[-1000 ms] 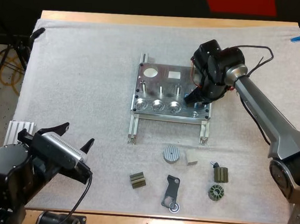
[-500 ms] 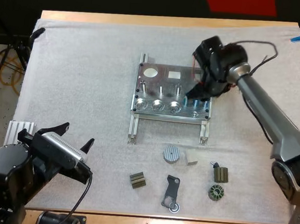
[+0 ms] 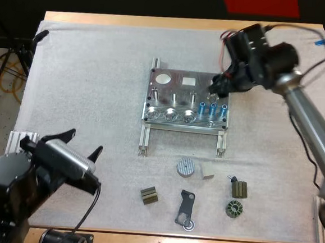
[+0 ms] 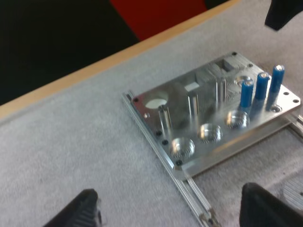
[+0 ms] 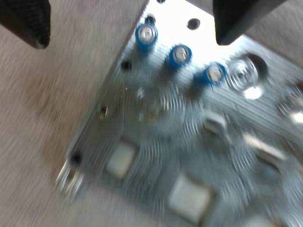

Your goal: Load cells from left to right

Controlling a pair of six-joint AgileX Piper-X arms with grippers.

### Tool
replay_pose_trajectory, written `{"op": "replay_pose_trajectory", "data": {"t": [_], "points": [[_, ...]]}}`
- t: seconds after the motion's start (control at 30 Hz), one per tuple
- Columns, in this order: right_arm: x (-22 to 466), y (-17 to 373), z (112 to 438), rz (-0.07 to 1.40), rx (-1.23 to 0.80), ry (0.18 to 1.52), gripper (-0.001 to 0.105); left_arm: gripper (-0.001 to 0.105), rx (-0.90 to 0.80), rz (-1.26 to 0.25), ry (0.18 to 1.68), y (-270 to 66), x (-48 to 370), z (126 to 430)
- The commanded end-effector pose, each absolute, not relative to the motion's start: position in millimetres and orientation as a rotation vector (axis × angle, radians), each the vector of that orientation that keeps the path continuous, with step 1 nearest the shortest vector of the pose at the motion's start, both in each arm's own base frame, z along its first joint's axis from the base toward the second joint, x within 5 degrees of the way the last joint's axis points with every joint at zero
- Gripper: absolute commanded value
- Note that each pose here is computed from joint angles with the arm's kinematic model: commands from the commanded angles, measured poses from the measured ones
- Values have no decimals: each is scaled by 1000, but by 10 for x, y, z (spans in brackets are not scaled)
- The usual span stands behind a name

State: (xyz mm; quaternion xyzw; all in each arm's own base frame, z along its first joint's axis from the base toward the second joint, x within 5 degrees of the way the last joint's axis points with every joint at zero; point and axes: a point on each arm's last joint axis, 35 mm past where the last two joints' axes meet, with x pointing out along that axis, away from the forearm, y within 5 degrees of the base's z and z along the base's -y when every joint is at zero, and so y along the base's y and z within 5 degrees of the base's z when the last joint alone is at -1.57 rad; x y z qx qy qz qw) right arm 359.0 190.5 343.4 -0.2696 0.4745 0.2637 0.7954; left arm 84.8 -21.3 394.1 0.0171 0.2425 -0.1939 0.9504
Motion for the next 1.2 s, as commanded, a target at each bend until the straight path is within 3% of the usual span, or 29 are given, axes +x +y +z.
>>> {"op": "replay_pose_trajectory", "data": {"t": [0.0,0.23,0.43,0.57,0.8,1.17], "points": [[3534,1876,3672,559,-556,919,68,61,19,-397,474,-230,939,3968],[3463,1494,4092,439,-454,682,68,61,20,-389,447,-301,1459,3970],[3352,846,4166,284,-391,681,68,61,0,-307,477,-200,1773,3950],[3142,422,4247,207,-333,667,68,61,-10,-248,442,-94,1761,4067],[2399,-137,4327,31,-298,584,68,61,-4,-249,367,-86,1423,4251],[1137,-39,4129,23,-327,412,68,61,36,-320,241,-116,425,4065]]}}
